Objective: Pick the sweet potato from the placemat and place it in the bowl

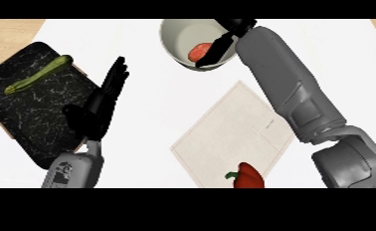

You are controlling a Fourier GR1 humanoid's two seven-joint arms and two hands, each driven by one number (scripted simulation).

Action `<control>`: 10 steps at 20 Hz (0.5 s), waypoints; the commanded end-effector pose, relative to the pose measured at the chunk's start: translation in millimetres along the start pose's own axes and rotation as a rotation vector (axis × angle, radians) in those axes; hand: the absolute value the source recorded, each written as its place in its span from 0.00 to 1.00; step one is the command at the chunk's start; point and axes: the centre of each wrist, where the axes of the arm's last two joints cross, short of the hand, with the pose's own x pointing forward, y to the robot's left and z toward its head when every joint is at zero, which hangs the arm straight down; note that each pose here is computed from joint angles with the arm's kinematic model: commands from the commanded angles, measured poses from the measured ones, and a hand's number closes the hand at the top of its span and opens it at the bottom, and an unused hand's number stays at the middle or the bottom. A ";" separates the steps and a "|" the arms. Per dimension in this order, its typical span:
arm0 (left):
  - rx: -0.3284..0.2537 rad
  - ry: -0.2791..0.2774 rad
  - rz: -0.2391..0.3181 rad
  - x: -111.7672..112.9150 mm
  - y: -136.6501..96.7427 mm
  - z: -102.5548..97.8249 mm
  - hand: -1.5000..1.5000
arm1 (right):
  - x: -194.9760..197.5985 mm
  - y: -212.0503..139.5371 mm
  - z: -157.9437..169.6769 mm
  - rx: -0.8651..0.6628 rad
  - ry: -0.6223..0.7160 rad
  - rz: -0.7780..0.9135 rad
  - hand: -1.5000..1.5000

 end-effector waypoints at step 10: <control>-0.007 -0.008 0.009 -2.4 8.4 7.2 0.50 | -8.9 -59.8 25.9 -0.190 -0.006 -0.320 0.00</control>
